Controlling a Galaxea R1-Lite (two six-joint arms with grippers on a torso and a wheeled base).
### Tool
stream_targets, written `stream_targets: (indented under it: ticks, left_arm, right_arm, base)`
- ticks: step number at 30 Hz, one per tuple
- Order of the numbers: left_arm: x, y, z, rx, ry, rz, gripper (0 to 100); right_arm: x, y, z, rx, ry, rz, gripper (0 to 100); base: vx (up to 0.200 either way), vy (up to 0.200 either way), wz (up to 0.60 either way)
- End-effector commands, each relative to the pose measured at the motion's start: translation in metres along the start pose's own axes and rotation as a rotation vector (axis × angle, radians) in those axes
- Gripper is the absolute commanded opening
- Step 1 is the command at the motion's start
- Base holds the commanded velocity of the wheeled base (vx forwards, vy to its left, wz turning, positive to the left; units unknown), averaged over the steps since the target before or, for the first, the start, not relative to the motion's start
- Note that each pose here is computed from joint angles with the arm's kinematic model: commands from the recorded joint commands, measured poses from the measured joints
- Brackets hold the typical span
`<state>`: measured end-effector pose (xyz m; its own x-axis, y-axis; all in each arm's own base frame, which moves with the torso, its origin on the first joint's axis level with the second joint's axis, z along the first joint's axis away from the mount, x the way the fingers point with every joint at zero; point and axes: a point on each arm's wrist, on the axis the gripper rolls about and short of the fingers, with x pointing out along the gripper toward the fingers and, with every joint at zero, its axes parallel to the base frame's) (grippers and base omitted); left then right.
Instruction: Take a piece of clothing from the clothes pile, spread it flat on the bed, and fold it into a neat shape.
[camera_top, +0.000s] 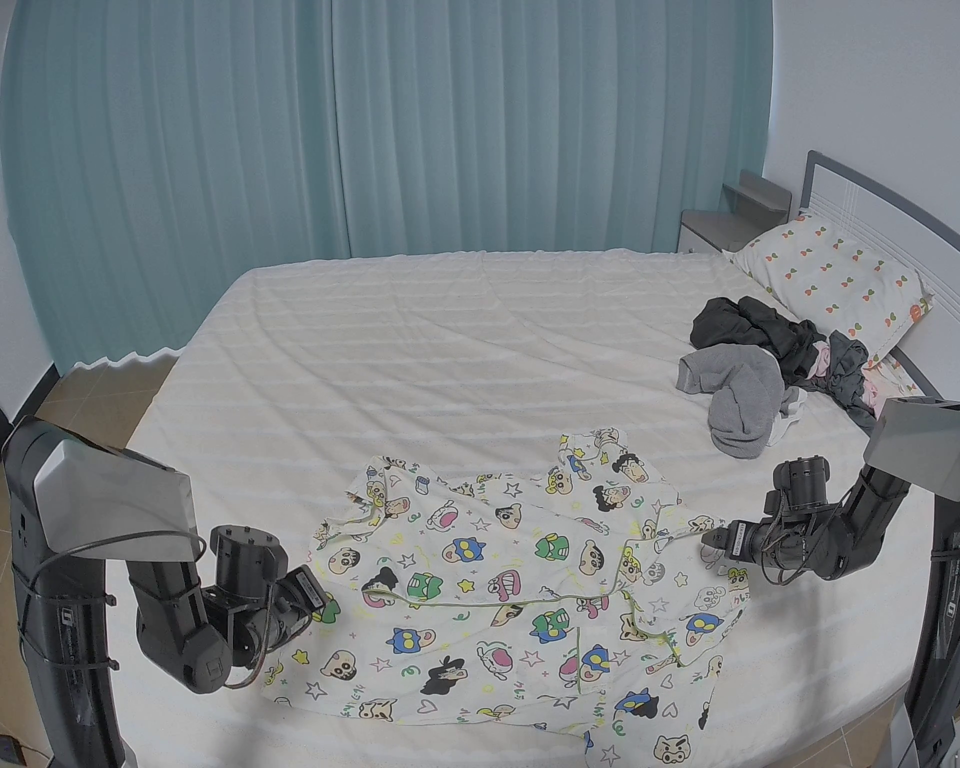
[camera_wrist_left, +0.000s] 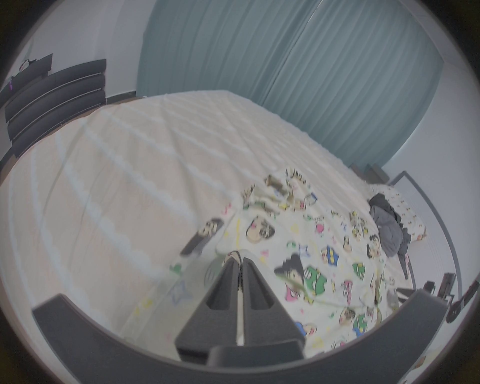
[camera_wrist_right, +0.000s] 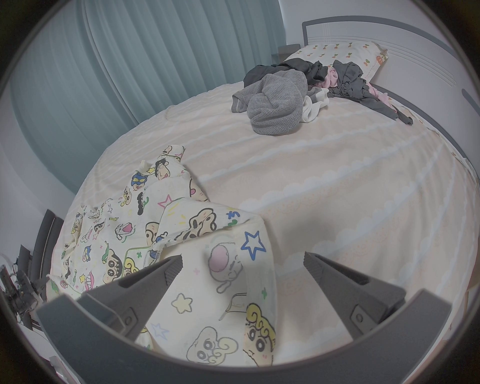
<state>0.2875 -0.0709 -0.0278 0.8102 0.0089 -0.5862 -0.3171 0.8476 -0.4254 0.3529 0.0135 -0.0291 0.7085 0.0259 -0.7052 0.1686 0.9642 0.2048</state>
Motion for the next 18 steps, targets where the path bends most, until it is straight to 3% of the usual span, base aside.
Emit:
stream_targets:
  ticks: [1,16,17,18]
  left_arm:
    - [0.017,0.010,0.009,-0.016,-0.030,0.028,0]
    - [0.039,0.017,0.009,-0.033,-0.023,0.030,0]
    - [0.039,0.017,0.009,-0.034,-0.019,0.020,100]
    - [0.039,0.016,0.009,-0.037,-0.014,0.012,100]
  right_arm:
    - [0.001,0.000,0.000,0.000,0.000,0.000,100]
    - [0.001,0.000,0.000,0.000,0.001,-0.001,100]
    - [0.001,0.000,0.000,0.000,0.001,-0.001,100]
    - [0.001,0.000,0.000,0.000,0.000,0.000,100]
  base:
    - [0.000,0.000,0.00]
    - [0.000,0.000,0.00]
    - [0.000,0.000,0.00]
    - [0.000,0.000,0.00]
